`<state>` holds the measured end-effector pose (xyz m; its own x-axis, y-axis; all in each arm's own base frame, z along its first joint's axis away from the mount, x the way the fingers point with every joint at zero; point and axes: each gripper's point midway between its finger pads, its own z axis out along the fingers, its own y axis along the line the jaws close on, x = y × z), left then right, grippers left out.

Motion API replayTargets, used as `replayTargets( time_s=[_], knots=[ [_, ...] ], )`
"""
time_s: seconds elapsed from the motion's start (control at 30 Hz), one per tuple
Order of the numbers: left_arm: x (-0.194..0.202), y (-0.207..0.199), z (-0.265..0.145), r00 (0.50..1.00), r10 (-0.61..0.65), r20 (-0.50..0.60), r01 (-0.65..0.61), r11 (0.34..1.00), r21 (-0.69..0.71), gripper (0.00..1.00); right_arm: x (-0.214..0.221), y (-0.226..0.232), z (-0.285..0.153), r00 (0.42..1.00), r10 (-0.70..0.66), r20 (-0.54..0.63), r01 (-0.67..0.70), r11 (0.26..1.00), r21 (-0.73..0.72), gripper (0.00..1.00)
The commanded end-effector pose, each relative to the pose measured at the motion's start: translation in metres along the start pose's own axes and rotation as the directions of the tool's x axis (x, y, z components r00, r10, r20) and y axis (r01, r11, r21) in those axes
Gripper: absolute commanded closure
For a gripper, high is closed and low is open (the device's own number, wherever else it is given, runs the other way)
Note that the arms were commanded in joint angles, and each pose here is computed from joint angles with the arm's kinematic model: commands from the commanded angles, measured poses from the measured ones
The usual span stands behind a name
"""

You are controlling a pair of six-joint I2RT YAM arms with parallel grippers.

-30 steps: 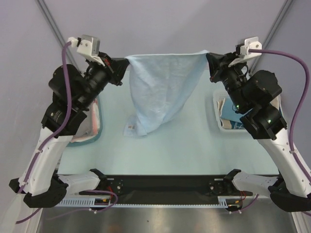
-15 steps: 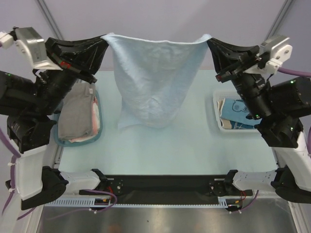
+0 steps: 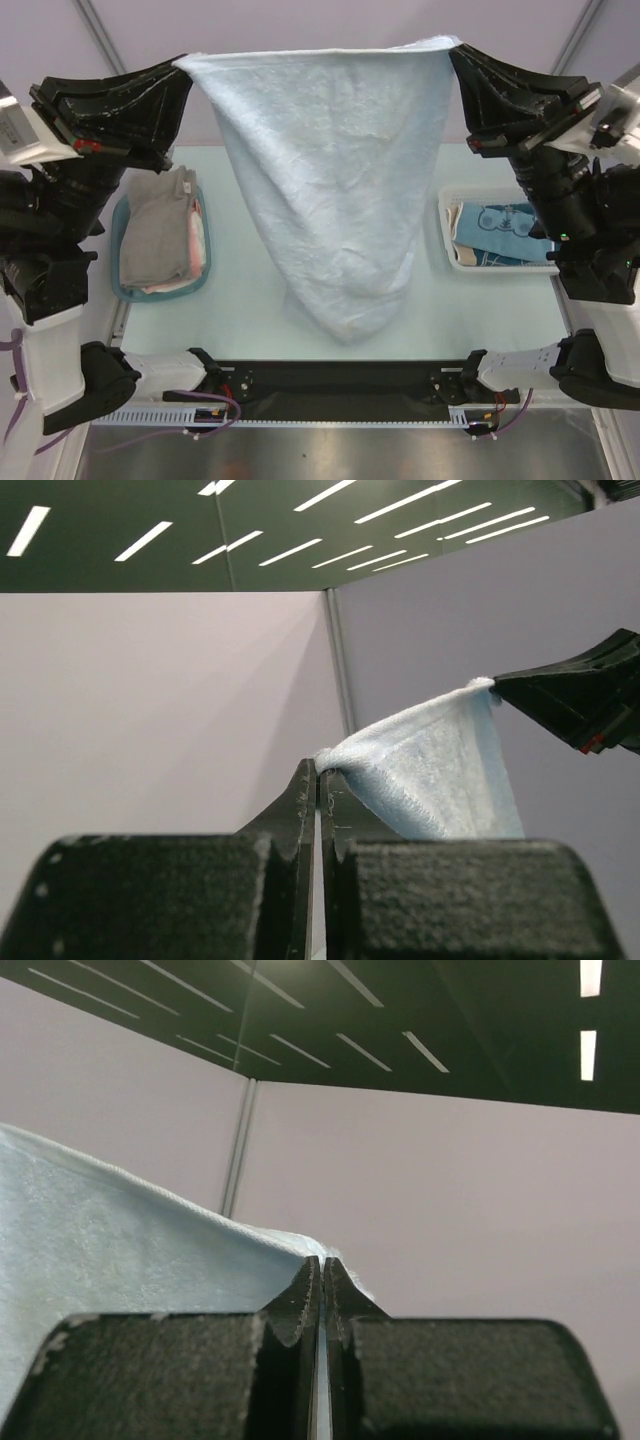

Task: Fold and stack the towels
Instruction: Flatten out the crumpled towel

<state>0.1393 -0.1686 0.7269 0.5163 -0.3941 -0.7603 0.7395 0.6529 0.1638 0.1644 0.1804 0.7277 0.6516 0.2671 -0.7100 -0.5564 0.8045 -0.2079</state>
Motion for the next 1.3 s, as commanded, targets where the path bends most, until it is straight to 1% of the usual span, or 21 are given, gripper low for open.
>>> replayTargets(
  time_s=[0.0,0.1,0.17,0.2,0.23,0.3,0.33,0.4,0.43,0.47,0.5,0.53,0.57,0.63,0.67,0.77,0.9,0.97,1.1,1.23,1.27],
  knots=[
    [0.002,0.022,0.012,0.998,0.066,0.023,-0.064,0.993,-0.099,1.00,0.010,-0.012,0.010,0.997,-0.071,-0.015,0.072,0.994,0.085,1.00],
    [0.045,0.036,0.029,0.996,0.075,-0.053,-0.081,0.989,-0.124,1.00,0.053,-0.012,0.020,0.987,-0.120,-0.110,0.133,0.984,0.119,1.00],
    [0.083,0.050,0.041,0.995,0.014,-0.099,-0.027,0.991,-0.135,1.00,0.082,-0.027,0.024,0.978,-0.130,-0.165,0.154,0.978,0.138,1.00],
    [0.099,0.064,0.041,0.992,0.011,-0.128,-0.029,0.990,-0.139,1.00,0.103,-0.029,0.028,0.973,-0.117,-0.198,0.144,0.981,0.132,1.00],
    [0.137,0.075,0.045,0.982,-0.040,-0.186,0.011,0.987,-0.158,1.00,0.127,-0.034,0.029,0.971,-0.066,-0.231,0.101,0.985,0.141,1.00],
    [0.170,0.096,0.045,0.974,-0.052,-0.222,0.012,0.984,-0.180,1.00,0.169,-0.061,0.029,0.956,-0.061,-0.287,0.107,0.983,0.148,1.00],
    [0.205,0.105,0.042,0.959,-0.083,-0.272,0.028,0.979,-0.201,1.00,0.214,-0.064,0.029,0.935,-0.038,-0.353,0.092,0.986,0.138,1.00],
    [0.254,0.133,0.040,0.942,-0.102,-0.320,0.021,0.969,-0.248,1.00,0.255,-0.084,0.028,0.923,0.009,-0.384,0.049,0.989,0.142,1.00],
    [0.280,0.143,0.037,0.928,-0.127,-0.351,0.029,0.962,-0.273,1.00,0.303,-0.088,0.026,0.893,0.040,-0.448,0.025,0.990,0.140,1.00],
    [0.296,0.158,0.033,0.921,-0.134,-0.365,0.022,0.955,-0.296,1.00,0.319,-0.093,0.029,0.895,0.067,-0.441,-0.006,0.990,0.138,1.00],
    [0.341,0.174,0.028,0.890,-0.175,-0.420,0.031,0.945,-0.326,1.00,0.343,-0.111,0.026,0.881,0.086,-0.464,-0.009,0.986,0.165,1.00],
    [0.347,0.186,0.032,0.902,-0.178,-0.393,0.036,0.939,-0.343,1.00,0.361,-0.120,0.024,0.873,0.104,-0.476,-0.021,0.984,0.176,1.00],
    [0.364,0.206,0.026,0.896,-0.190,-0.402,0.028,0.927,-0.375,1.00,0.395,-0.124,0.026,0.859,0.144,-0.492,-0.063,0.982,0.179,1.00],
    [0.406,0.235,0.024,0.879,-0.235,-0.415,0.042,0.905,-0.423,1.00,0.425,-0.148,0.023,0.846,0.168,-0.506,-0.062,0.974,0.220,1.00],
    [0.415,0.250,0.020,0.874,-0.244,-0.420,0.034,0.893,-0.448,1.00,0.470,-0.152,0.016,0.810,0.194,-0.553,-0.081,0.972,0.222,1.00],
    [0.448,0.286,0.022,0.862,-0.264,-0.432,0.015,0.866,-0.499,1.00,0.491,-0.173,0.026,0.800,0.251,-0.545,-0.123,0.958,0.260,1.00],
    [0.481,0.310,0.016,0.846,-0.289,-0.448,0.004,0.844,-0.537,1.00,0.532,-0.189,0.024,0.777,0.285,-0.561,-0.124,0.944,0.306,1.00],
    [0.496,0.318,0.006,0.837,-0.308,-0.452,0.004,0.830,-0.558,1.00,0.533,-0.200,0.025,0.785,0.294,-0.546,-0.120,0.936,0.332,1.00],
    [0.512,0.320,-0.008,0.825,-0.340,-0.453,0.025,0.821,-0.570,1.00,0.552,-0.203,0.015,0.754,0.331,-0.567,-0.137,0.924,0.357,1.00],
    [0.537,0.314,-0.029,0.787,-0.371,-0.492,0.024,0.816,-0.577,1.00,0.560,-0.192,0.005,0.726,0.369,-0.580,-0.164,0.912,0.375,1.00],
    [0.540,0.313,-0.033,0.781,-0.376,-0.498,0.021,0.814,-0.581,1.00,0.571,-0.186,-0.005,0.702,0.381,-0.601,-0.165,0.909,0.383,1.00]
  ],
)
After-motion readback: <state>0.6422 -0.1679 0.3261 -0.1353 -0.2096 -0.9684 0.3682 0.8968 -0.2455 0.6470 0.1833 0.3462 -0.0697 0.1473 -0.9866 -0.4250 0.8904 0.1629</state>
